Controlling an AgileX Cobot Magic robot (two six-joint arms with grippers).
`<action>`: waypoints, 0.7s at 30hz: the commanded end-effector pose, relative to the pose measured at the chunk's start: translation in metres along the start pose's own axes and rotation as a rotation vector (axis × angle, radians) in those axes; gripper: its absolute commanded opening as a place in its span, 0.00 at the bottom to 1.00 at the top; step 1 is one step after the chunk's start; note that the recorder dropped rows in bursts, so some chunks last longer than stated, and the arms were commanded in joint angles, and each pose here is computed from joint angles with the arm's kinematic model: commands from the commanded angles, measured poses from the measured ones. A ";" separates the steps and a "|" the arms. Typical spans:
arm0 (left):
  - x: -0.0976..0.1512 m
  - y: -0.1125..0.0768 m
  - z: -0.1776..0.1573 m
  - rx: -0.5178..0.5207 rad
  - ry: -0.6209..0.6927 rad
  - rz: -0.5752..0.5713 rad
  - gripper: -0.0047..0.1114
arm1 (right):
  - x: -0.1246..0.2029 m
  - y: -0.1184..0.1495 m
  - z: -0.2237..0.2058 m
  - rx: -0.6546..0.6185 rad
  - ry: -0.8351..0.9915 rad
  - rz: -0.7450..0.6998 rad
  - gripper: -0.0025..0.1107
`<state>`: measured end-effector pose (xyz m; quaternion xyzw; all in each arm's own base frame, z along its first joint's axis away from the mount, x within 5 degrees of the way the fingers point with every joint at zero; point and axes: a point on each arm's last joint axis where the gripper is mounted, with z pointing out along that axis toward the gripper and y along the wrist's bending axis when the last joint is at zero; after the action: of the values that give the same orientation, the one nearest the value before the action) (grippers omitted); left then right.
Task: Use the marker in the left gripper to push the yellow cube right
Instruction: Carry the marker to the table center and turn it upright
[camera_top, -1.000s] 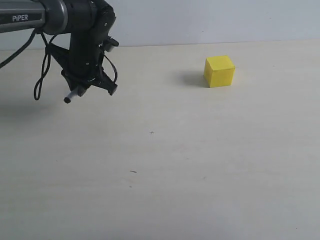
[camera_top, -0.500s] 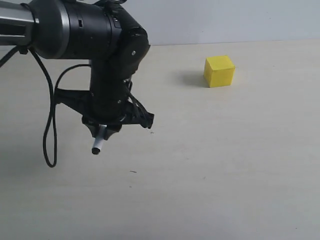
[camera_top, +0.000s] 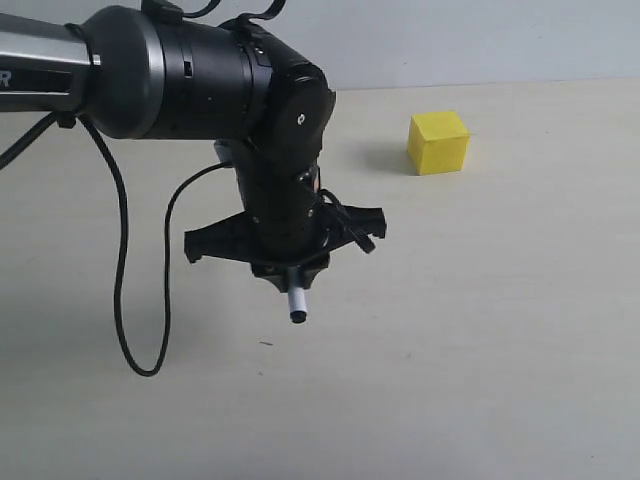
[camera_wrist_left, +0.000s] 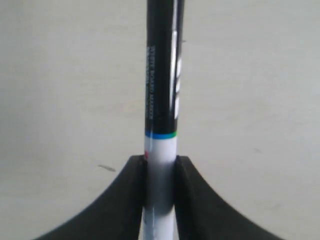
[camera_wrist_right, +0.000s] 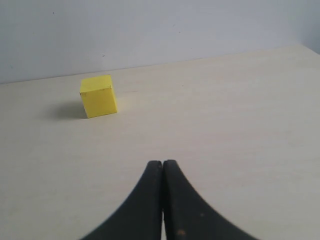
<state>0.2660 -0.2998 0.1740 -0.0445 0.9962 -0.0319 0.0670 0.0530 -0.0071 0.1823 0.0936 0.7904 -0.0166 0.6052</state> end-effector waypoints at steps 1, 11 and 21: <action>-0.001 -0.008 -0.006 0.085 -0.041 -0.003 0.04 | 0.001 0.000 0.000 -0.002 -0.007 -0.001 0.02; -0.022 -0.017 -0.031 0.138 -0.104 0.120 0.04 | 0.001 0.000 0.000 -0.002 -0.007 -0.001 0.02; -0.042 -0.003 -0.030 0.025 -0.036 0.101 0.04 | 0.001 0.000 0.000 -0.002 -0.007 -0.001 0.02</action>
<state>0.2976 -0.3058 0.2150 0.0074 0.9915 -0.0713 0.1090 0.0530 -0.0071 0.1823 0.0936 0.7904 -0.0166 0.6052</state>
